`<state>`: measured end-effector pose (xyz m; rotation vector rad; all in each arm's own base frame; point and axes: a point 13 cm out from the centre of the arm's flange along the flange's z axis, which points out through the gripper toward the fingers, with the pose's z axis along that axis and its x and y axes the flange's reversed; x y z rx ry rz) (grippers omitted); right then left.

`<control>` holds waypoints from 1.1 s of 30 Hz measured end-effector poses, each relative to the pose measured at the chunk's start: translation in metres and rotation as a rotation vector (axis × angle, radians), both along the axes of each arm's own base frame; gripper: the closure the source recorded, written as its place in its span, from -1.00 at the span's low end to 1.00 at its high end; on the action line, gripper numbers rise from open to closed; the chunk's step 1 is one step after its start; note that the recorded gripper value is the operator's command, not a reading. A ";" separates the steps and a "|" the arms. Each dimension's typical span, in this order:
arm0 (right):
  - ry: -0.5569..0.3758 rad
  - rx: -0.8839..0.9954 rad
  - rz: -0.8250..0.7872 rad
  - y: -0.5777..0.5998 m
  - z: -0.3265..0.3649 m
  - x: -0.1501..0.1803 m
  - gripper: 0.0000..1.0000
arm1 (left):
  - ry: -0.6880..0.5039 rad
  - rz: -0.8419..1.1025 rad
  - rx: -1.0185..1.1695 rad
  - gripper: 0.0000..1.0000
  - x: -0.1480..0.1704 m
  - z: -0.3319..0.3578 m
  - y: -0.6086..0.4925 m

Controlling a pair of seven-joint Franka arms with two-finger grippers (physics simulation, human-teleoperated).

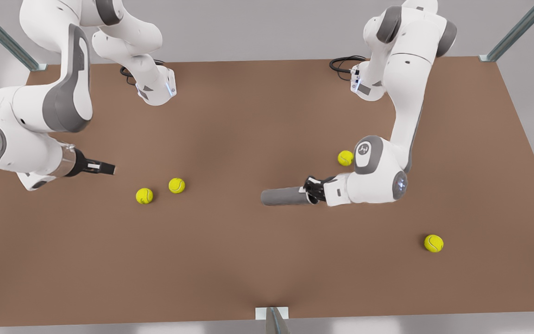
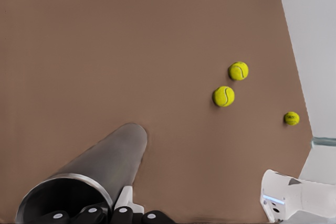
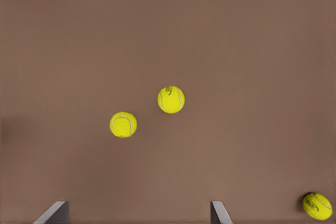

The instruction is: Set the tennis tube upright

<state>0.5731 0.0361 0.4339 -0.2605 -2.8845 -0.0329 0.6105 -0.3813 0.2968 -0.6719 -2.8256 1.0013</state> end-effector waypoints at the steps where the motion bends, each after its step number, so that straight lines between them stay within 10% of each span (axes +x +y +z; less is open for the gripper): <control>1: -0.003 -0.001 0.001 -0.001 0.001 0.000 -1.00 | -0.035 -0.014 0.052 0.57 0.002 0.014 0.012; 14: -0.006 -0.006 0.008 -0.002 0.001 0.001 -1.00 | -0.262 -0.052 0.653 0.57 0.026 0.052 0.134; 33: 0.006 -0.012 0.026 0.005 -0.003 -0.001 -1.00 | -0.187 0.058 0.669 0.57 0.028 0.014 0.131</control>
